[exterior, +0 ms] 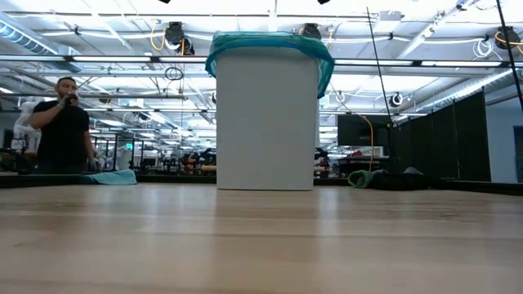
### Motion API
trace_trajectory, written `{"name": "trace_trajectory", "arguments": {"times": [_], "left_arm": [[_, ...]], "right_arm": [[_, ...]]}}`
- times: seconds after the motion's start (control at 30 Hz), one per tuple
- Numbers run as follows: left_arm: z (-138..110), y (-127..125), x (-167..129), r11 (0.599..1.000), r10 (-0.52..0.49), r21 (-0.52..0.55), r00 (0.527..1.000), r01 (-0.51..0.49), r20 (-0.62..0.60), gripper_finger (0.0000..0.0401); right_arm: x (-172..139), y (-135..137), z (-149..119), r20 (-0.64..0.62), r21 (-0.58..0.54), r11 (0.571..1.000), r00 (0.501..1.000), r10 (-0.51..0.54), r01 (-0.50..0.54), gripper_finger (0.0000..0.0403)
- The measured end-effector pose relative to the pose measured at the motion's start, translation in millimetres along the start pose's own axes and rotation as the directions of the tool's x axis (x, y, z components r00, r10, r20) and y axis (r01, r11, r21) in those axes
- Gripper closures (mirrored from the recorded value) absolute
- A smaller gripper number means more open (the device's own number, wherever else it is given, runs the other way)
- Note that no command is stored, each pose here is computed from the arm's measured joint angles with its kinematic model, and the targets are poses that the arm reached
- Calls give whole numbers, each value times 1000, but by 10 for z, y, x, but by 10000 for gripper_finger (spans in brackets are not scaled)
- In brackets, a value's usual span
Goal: Place trash/remove bag and relplace
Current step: Remove the blue trash bag from the trash bin
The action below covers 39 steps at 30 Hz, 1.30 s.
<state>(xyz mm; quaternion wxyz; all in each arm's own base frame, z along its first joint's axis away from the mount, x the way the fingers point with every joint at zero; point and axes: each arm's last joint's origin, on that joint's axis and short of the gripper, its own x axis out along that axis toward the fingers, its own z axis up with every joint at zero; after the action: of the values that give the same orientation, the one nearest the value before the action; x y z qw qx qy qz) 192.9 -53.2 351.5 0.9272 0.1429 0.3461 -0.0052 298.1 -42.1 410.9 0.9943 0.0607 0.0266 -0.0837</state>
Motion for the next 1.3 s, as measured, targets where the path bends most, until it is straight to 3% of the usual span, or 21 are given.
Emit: {"name": "trace_trajectory", "arguments": {"times": [0.5, 0.97, 1.1, 1.3], "left_arm": [[0, 0, 0, 1000, 0, 0, 1000, 0, 0, 296], [1, 0, -1, 1000, 0, 0, 1000, 0, 0, 296], [19, 2, 5, 1000, 10, -7, 1000, -10, 15, 296], [225, -17, 100, 998, 18, -61, 985, -7, 170, 296]], "right_arm": [[-6, 121, -48, -39, 37, 999, 999, 35, -33, 193], [-36, 351, -138, -111, -18, 994, 988, 106, -108, 193], [-49, 346, -223, -198, -23, 995, 976, 89, -95, 193], [-99, 344, -291, -266, -118, 993, 964, -25, -7, 193]]}}
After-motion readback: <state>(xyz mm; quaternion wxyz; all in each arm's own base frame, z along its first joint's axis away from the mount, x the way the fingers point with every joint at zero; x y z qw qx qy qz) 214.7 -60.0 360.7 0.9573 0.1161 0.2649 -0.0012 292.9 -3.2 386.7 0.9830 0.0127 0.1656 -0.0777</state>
